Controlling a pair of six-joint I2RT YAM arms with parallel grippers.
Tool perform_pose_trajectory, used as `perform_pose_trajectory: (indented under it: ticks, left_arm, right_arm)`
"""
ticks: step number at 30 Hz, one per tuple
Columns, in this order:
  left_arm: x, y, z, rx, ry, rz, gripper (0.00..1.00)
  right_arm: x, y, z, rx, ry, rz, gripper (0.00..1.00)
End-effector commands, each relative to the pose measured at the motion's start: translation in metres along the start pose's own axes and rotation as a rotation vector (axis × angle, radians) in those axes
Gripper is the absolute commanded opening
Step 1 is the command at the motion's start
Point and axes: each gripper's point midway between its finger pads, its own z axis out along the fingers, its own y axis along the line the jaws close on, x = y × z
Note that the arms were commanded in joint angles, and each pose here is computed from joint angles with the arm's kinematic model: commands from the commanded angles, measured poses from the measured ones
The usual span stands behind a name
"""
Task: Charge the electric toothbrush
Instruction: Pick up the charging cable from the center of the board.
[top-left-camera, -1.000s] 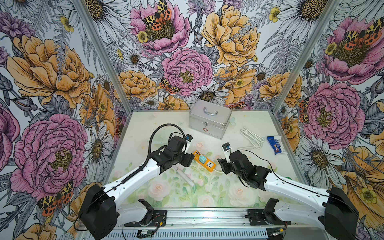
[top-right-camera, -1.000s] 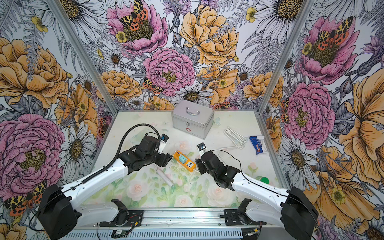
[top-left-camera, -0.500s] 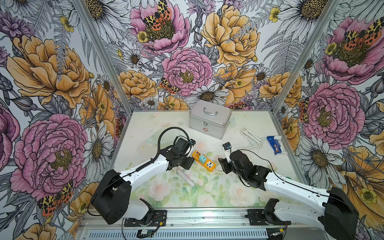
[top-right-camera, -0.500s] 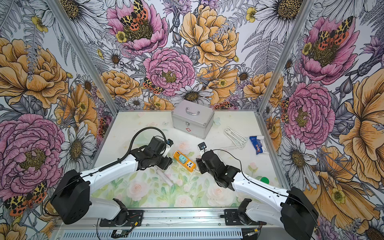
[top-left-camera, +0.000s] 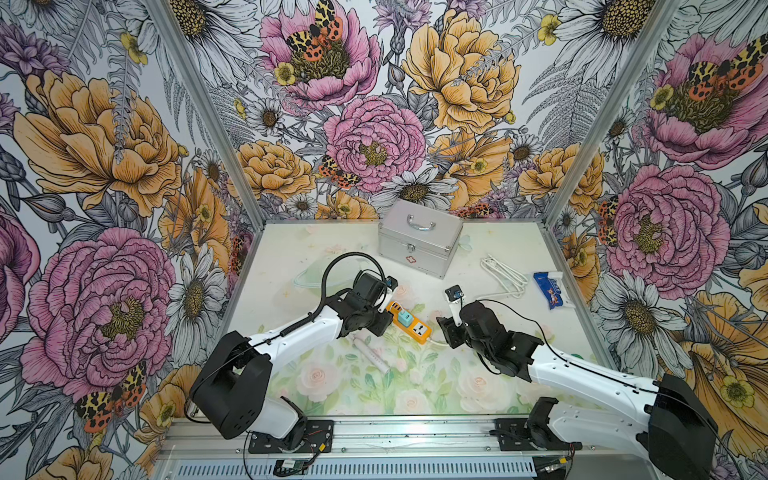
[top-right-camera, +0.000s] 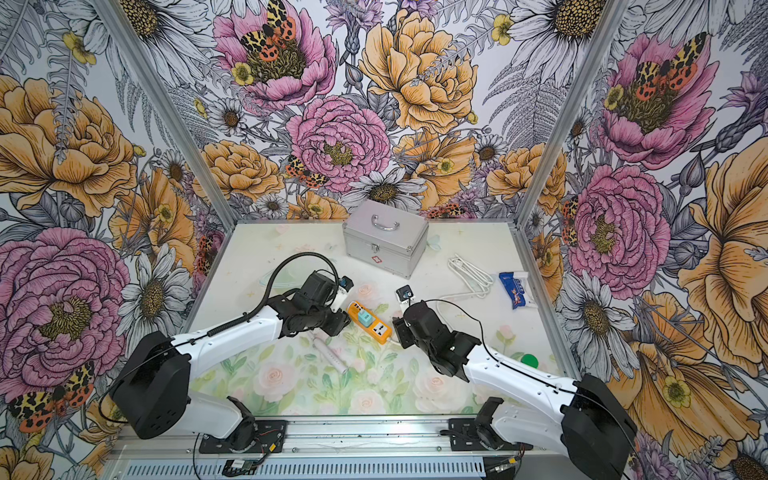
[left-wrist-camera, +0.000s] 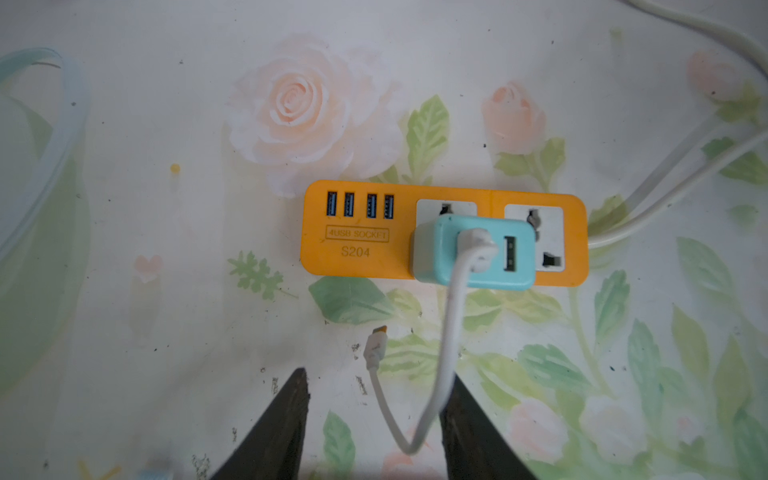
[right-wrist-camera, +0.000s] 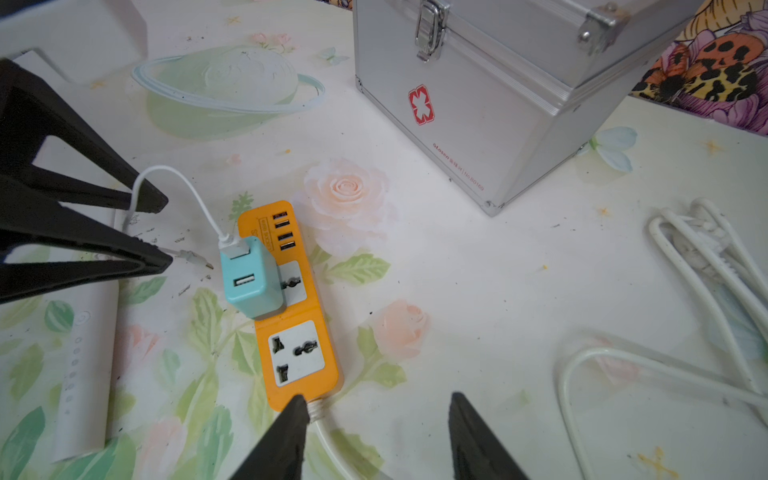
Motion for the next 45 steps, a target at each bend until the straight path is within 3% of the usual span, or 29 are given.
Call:
perform_pose_trajectory:
  ticks: [1, 19, 45]
  left_arm:
    - [-0.012, -0.008, 0.002, 0.033, -0.030, 0.025, 0.49]
    - [-0.005, -0.010, 0.015, 0.042, 0.015, 0.044, 0.35]
    - [-0.014, -0.027, 0.004, 0.131, -0.009, 0.053, 0.14]
  right_arm:
    - [-0.002, -0.002, -0.002, -0.003, -0.017, 0.008, 0.55]
    - [0.000, -0.002, -0.002, -0.004, -0.015, 0.006, 0.55]
    - [0.000, 0.003, -0.001, -0.030, -0.008, 0.005, 0.55]
